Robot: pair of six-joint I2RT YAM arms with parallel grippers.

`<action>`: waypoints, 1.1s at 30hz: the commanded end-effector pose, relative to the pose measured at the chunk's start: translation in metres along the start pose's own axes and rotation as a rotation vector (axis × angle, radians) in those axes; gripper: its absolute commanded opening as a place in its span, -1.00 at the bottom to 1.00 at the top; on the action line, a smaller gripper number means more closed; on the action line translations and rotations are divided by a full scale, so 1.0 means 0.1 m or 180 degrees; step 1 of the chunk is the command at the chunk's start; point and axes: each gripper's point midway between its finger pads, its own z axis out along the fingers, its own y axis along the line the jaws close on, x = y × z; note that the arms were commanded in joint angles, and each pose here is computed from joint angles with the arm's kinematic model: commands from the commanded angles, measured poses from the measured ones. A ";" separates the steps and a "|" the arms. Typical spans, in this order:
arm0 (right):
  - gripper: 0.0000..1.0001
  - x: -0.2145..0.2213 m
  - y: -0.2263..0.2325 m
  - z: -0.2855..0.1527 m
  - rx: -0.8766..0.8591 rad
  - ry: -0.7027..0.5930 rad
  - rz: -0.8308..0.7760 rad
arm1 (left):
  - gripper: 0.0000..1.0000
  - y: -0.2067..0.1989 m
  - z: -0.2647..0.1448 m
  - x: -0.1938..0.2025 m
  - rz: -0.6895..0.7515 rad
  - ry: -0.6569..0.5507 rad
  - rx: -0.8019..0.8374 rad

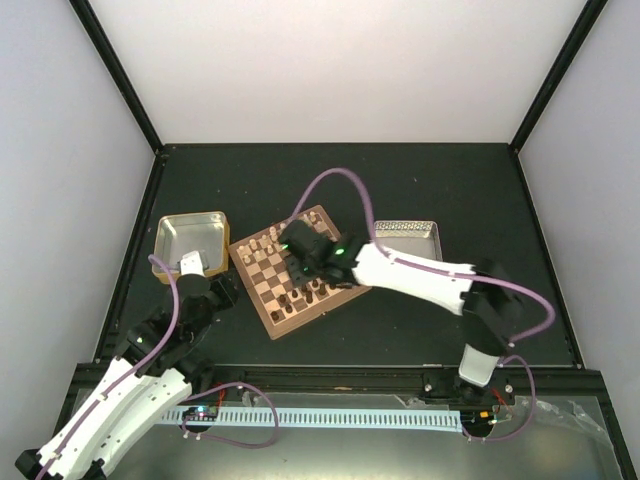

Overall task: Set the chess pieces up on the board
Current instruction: Place the chess piece on the chessboard, then adjust the storage box at the center of the board.

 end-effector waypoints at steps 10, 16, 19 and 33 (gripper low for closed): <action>0.32 0.07 -2.47 -0.51 0.1106 -0.0833 0.2212 | 0.02 -0.17 0.03 0.02 0.0167 0.0068 0.0263; 0.31 0.33 -2.99 -0.34 0.1343 -0.0522 0.2526 | 0.02 -0.21 0.08 0.07 0.0223 0.0184 0.0291; 0.30 0.52 -3.11 -0.30 0.1592 -0.0393 0.2449 | 0.03 -0.22 0.10 0.10 0.0231 0.0221 0.0288; 0.52 0.11 -3.50 -0.03 0.1480 -0.0693 0.3130 | 0.04 -0.30 0.08 0.08 0.0287 0.0264 0.0379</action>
